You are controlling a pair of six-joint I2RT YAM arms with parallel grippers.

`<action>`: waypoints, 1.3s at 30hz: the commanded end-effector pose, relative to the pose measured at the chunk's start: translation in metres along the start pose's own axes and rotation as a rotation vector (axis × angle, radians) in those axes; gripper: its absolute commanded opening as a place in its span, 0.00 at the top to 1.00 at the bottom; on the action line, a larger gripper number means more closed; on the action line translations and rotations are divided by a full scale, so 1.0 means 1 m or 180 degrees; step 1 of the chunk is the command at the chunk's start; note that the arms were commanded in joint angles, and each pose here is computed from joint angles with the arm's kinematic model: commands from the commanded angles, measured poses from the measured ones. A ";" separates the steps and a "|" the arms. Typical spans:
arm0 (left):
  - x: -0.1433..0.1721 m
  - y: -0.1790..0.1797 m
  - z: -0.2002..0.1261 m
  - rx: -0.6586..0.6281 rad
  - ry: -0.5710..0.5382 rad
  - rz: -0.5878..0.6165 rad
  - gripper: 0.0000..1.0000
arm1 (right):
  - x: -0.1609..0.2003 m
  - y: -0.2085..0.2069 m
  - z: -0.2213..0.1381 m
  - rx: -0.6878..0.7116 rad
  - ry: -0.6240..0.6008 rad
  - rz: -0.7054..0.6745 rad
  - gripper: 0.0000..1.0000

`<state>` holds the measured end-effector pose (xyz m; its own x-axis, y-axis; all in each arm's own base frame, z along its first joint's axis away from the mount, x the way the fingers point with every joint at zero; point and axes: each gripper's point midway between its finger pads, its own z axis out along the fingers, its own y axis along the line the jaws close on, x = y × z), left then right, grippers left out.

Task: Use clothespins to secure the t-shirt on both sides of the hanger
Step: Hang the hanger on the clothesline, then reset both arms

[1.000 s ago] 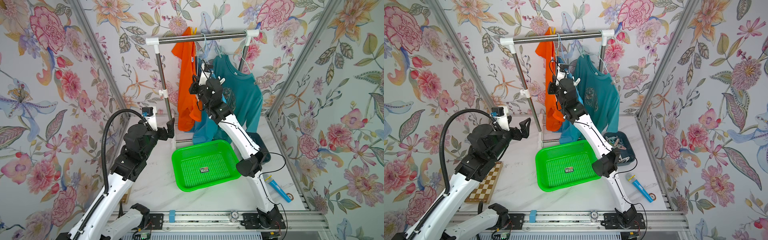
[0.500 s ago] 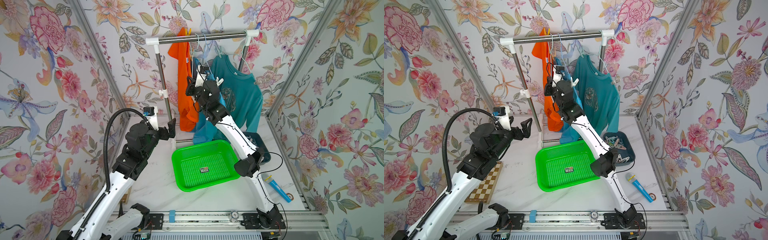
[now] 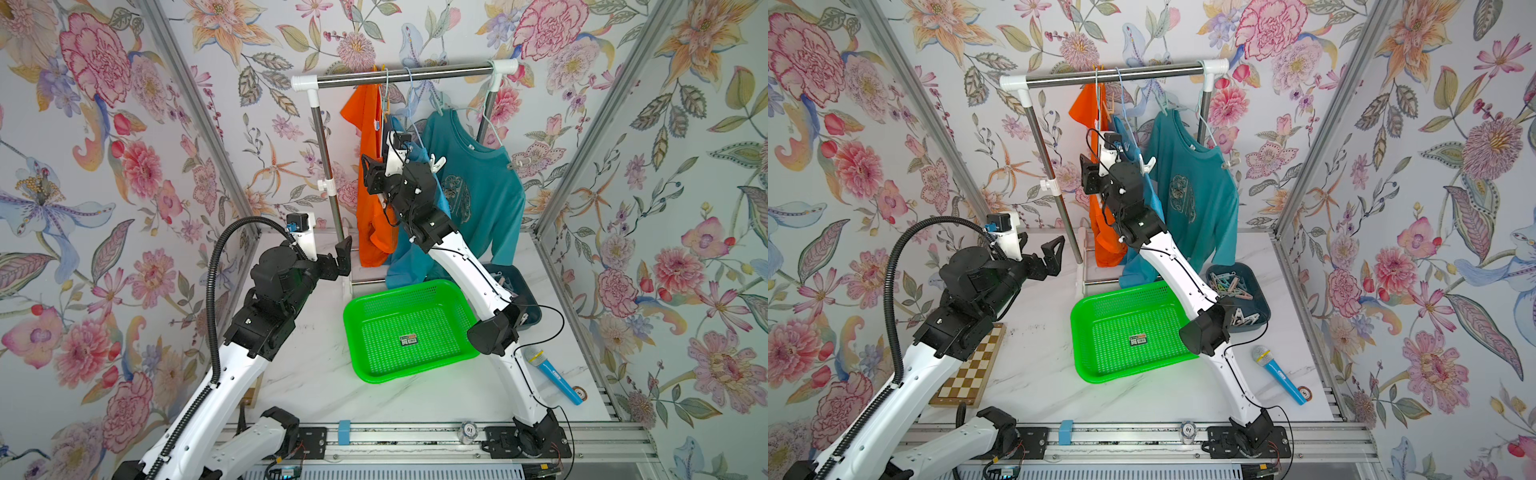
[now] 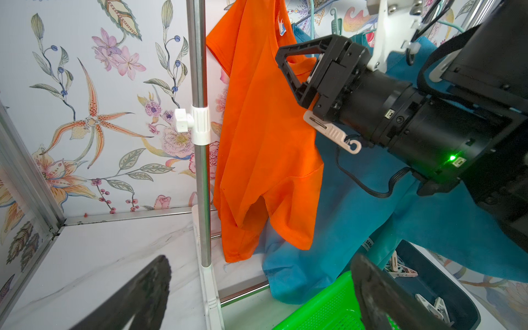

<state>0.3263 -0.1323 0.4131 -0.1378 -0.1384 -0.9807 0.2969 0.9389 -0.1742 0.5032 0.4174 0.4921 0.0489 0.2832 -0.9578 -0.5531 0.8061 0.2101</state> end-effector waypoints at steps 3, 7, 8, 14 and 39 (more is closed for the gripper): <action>-0.014 -0.002 -0.003 0.0016 -0.0071 0.0038 0.00 | -0.033 0.071 -0.041 -0.0597 0.0132 -0.0400 0.36; -0.033 -0.005 -0.004 0.0027 -0.0193 0.0114 0.00 | -0.050 0.085 -0.071 -0.0718 0.0259 -0.0509 0.01; -0.036 -0.007 -0.004 0.0046 -0.0219 0.0113 0.00 | -0.056 0.084 -0.077 -0.0713 0.0250 -0.0502 0.01; -0.044 -0.014 -0.003 0.0162 -0.0265 0.0050 0.00 | -0.102 0.069 -0.111 -0.0697 0.0180 -0.0432 0.01; 0.031 0.067 -0.087 -0.1150 -0.1596 0.1477 0.00 | 0.017 -0.151 -0.378 0.1801 0.0963 -0.1342 0.01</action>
<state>0.2620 -0.0426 0.3944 0.2990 0.0672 -0.9519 -0.0432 0.9974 0.0569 0.2560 0.1333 0.4294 -0.0189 -0.0589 -0.9981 -0.2283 0.9722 -0.0530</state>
